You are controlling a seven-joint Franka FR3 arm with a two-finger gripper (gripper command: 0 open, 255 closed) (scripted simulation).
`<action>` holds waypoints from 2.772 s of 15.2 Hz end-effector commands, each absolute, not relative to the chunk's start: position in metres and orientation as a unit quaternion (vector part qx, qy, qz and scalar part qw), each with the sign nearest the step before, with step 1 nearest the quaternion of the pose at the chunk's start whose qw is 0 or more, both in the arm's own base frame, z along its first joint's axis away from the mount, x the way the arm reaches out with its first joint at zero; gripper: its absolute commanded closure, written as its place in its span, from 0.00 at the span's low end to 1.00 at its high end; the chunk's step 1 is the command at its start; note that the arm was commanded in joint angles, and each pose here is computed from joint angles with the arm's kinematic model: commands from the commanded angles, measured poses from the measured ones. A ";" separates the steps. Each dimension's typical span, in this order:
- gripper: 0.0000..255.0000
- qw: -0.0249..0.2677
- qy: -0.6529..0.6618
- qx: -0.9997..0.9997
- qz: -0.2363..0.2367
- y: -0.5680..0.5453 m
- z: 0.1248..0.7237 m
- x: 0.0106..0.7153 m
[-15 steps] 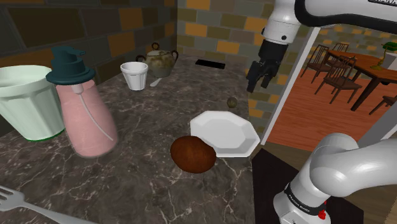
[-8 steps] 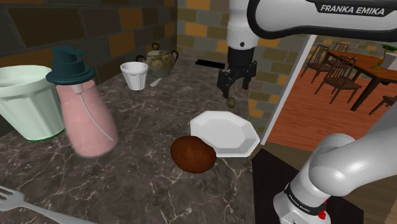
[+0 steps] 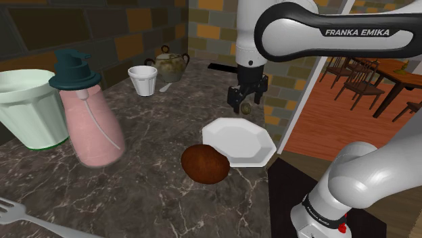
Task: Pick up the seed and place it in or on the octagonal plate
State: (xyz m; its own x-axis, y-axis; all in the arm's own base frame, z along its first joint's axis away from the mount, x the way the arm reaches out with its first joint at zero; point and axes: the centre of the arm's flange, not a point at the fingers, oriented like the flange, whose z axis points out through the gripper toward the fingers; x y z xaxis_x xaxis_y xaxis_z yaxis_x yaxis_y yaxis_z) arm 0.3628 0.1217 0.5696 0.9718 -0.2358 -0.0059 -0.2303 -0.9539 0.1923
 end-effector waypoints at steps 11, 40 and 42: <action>1.00 0.096 -0.118 0.988 -0.014 0.121 0.566 0.362; 1.00 0.096 -0.118 0.988 -0.014 0.192 0.653 0.328; 1.00 0.096 -0.118 0.988 -0.014 0.216 0.653 0.317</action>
State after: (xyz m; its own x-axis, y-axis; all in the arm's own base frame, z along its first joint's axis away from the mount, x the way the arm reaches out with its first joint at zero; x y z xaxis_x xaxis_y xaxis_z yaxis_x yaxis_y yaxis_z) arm 0.3210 0.2020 0.6544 0.9722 -0.2342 -0.0049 -0.2289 -0.9542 0.1925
